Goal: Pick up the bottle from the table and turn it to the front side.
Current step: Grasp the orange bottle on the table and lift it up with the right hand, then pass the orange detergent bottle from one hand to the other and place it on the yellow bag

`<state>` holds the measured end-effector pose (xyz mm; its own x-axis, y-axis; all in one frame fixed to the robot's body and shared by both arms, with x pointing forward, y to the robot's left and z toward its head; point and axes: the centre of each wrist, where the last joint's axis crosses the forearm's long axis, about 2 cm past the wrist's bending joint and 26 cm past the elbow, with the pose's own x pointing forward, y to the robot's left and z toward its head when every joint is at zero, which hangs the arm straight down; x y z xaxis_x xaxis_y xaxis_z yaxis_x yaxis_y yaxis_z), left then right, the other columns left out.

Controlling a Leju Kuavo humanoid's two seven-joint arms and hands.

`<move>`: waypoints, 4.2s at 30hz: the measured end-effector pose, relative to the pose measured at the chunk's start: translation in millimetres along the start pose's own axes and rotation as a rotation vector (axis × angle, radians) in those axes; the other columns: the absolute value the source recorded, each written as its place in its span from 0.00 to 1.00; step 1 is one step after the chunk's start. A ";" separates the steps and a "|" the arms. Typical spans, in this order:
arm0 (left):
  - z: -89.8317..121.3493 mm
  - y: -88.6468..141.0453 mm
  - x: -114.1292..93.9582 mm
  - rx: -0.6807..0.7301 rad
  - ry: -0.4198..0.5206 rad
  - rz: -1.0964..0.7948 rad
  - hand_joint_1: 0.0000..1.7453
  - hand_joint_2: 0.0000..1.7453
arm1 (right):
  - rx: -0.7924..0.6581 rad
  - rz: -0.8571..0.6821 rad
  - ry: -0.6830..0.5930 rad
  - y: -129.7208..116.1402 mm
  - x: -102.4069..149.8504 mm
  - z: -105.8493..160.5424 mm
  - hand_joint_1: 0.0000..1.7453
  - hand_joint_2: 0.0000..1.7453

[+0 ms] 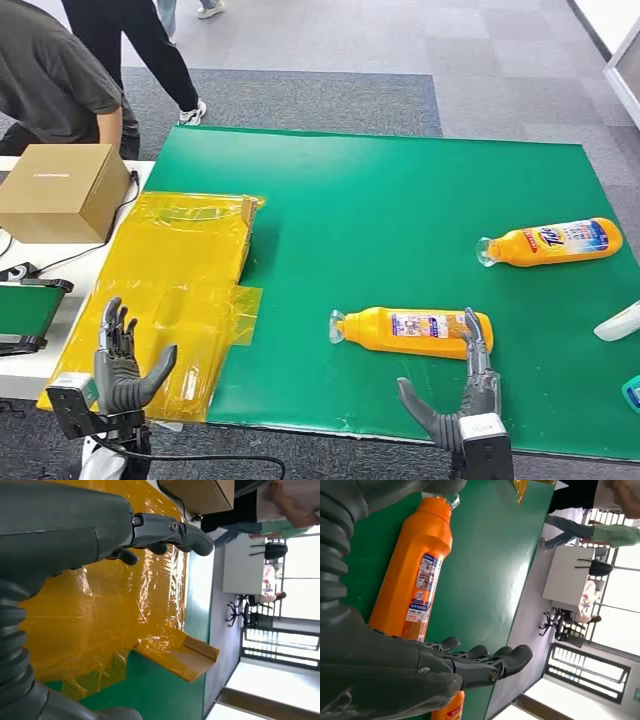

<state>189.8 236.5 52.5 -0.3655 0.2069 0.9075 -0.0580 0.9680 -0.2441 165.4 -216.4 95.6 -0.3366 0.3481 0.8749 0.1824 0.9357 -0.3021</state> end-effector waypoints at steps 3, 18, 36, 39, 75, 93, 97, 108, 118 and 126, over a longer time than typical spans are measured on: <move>0.2 1.5 -0.2 -0.029 -0.007 0.027 0.00 1.00 | 0.002 0.006 -0.002 -0.7 -0.3 -0.3 0.00 1.00; 1.6 6.2 -0.9 -0.133 -0.011 -0.017 0.00 1.00 | 0.103 0.575 0.068 -27.1 -12.2 -5.4 0.00 1.00; -8.5 7.7 -3.9 -0.174 -0.011 -0.051 0.00 1.00 | 0.386 1.016 0.325 -99.1 -70.7 -98.1 0.00 1.00; -9.5 7.8 -4.9 -0.178 -0.009 -0.054 0.00 1.00 | 0.442 1.024 0.339 -94.8 -74.9 -114.5 0.00 1.00; -23.7 -14.9 -19.8 -0.484 0.046 0.198 0.00 1.00 | 0.555 0.454 -0.113 19.5 -18.7 -91.0 1.00 1.00; -39.0 -63.7 -24.0 -0.825 0.060 0.267 1.00 1.00 | 0.731 0.349 -0.167 121.3 0.1 -74.1 0.00 1.00; -36.6 -62.3 -23.8 -0.741 0.043 0.183 1.00 1.00 | 0.719 0.331 -0.120 121.1 -4.2 -63.9 0.00 1.00; -44.9 -33.1 1.1 -0.372 -0.093 -0.861 1.00 1.00 | 0.526 0.325 0.087 74.4 -28.2 -30.9 0.00 1.00; -70.7 -2.7 -1.2 -0.524 -0.017 -1.473 1.00 1.00 | 0.459 0.330 0.143 47.1 -29.9 -28.6 0.00 1.00; -81.8 9.7 -23.5 -0.678 -0.022 -1.618 0.00 1.00 | 0.471 0.321 0.135 46.2 -30.8 -29.7 0.00 1.00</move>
<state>273.8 252.6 56.7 -0.3485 -0.9350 0.0658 0.0178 0.0636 0.9978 211.6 -185.5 65.9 -0.2060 0.6367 0.7431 -0.1853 0.7203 -0.6685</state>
